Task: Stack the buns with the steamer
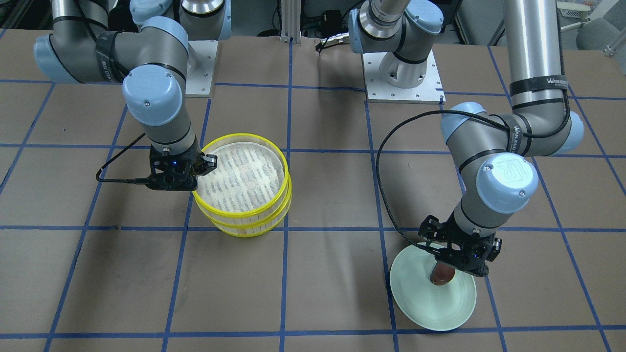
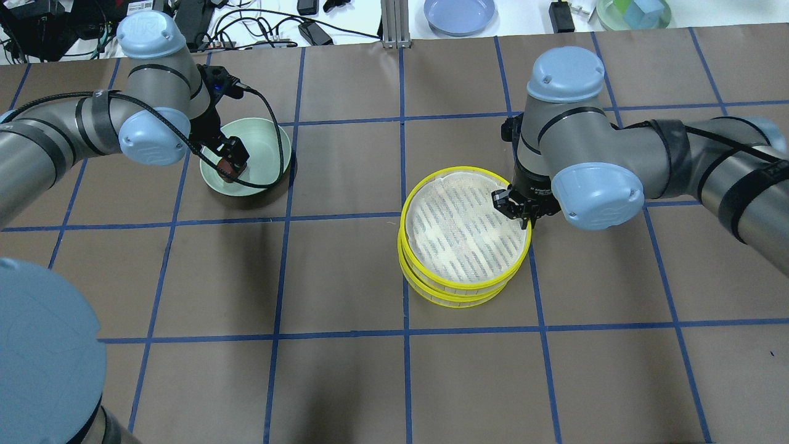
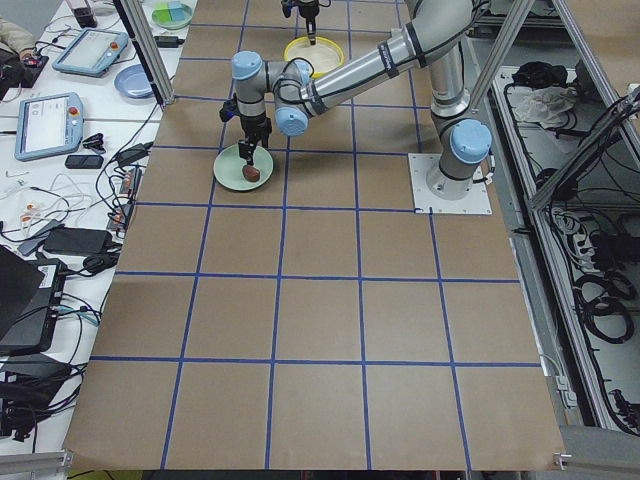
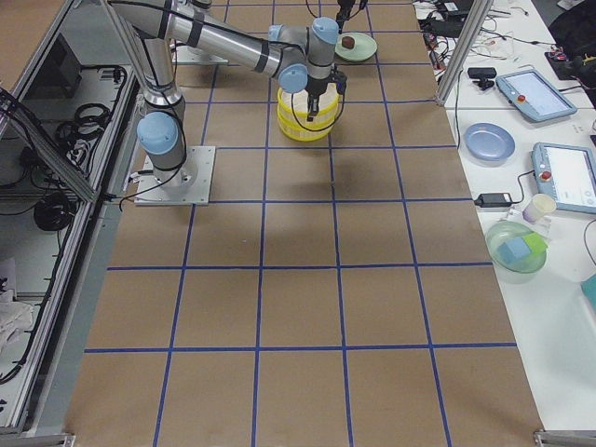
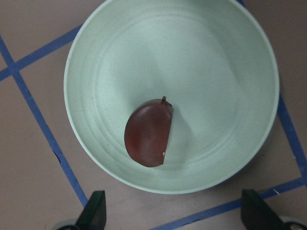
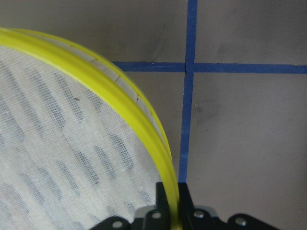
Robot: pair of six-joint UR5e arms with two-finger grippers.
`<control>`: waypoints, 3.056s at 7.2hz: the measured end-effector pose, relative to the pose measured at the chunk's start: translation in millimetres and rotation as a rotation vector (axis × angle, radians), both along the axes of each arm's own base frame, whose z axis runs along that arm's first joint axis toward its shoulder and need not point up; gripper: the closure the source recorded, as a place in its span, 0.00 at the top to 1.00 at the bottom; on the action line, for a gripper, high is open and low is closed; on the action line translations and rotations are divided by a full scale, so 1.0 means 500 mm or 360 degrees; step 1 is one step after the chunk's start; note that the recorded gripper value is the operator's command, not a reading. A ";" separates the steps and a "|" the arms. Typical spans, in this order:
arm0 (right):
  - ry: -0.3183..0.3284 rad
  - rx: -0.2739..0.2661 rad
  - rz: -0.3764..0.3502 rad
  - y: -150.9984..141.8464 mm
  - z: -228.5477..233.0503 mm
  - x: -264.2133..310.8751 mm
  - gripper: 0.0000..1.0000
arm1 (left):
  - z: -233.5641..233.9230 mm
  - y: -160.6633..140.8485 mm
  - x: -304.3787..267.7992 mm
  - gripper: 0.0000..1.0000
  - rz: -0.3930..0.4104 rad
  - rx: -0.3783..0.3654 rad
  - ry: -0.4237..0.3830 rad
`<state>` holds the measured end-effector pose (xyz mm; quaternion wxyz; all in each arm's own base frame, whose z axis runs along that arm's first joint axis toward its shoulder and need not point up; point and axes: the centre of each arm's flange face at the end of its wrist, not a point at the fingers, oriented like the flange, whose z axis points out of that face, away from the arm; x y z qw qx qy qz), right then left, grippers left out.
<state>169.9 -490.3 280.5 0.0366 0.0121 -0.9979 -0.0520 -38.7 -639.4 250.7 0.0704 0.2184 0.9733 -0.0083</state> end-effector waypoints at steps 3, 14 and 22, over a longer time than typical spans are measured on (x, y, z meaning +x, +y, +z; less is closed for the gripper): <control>0.0002 0.0018 0.0012 0.001 -0.012 0.008 0.00 | -0.069 -0.032 0.006 1.00 -0.0084 -0.0060 0.0019; -0.0031 -0.0173 -0.0017 -0.049 0.250 0.017 1.00 | 0.029 -0.045 -0.036 0.00 0.0200 -0.0203 0.0166; -0.0074 -0.0267 -0.0094 0.016 0.491 -0.003 1.00 | 0.195 0.231 -0.577 0.00 0.1134 0.0125 0.0718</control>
